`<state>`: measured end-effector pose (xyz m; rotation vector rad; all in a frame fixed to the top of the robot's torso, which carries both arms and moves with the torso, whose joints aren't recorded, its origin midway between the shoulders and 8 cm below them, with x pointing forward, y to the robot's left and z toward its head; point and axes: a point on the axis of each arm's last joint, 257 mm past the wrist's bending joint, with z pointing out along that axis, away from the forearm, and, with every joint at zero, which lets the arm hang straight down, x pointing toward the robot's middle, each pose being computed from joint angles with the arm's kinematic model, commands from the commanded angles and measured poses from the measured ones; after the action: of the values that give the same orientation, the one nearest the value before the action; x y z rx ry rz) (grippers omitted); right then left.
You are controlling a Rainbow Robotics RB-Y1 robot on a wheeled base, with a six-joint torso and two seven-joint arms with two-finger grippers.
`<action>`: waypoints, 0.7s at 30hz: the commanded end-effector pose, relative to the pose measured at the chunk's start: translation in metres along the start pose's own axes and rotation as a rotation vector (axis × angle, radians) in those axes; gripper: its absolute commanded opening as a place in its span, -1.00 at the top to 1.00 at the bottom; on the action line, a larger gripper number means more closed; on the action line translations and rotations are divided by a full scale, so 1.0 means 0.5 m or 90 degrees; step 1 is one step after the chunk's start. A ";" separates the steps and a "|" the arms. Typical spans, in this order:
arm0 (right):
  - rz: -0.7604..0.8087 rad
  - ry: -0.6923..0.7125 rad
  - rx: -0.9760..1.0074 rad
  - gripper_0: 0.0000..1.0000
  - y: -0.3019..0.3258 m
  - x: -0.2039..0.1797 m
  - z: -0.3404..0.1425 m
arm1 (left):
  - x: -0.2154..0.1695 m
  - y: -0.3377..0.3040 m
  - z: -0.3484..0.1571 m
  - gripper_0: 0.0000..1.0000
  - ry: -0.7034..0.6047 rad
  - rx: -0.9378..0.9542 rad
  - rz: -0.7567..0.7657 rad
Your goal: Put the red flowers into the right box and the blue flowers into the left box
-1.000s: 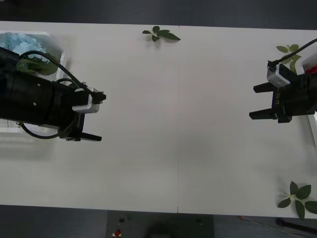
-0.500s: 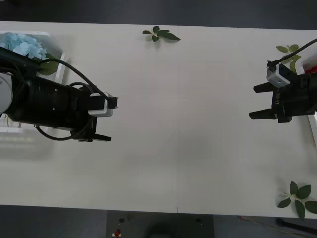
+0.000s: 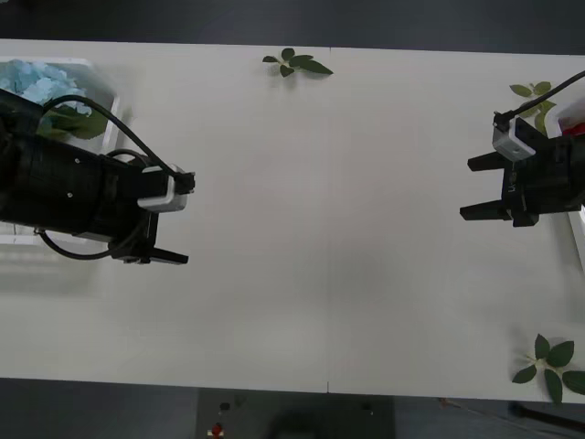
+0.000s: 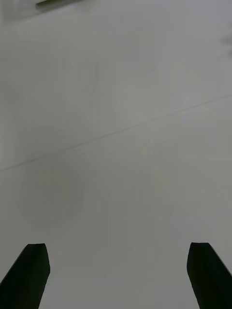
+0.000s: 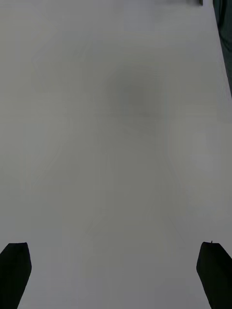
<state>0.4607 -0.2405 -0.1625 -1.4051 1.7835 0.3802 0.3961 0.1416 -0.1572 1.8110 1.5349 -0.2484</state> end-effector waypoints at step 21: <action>-0.015 0.009 0.022 -0.66 -0.029 -0.017 -0.036 | 0.004 0.013 -0.038 -1.00 0.040 0.020 0.075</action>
<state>0.4607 -0.2405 -0.1625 -1.4052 1.7835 0.3801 0.3907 0.1595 -0.1545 1.9749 1.4689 -0.1696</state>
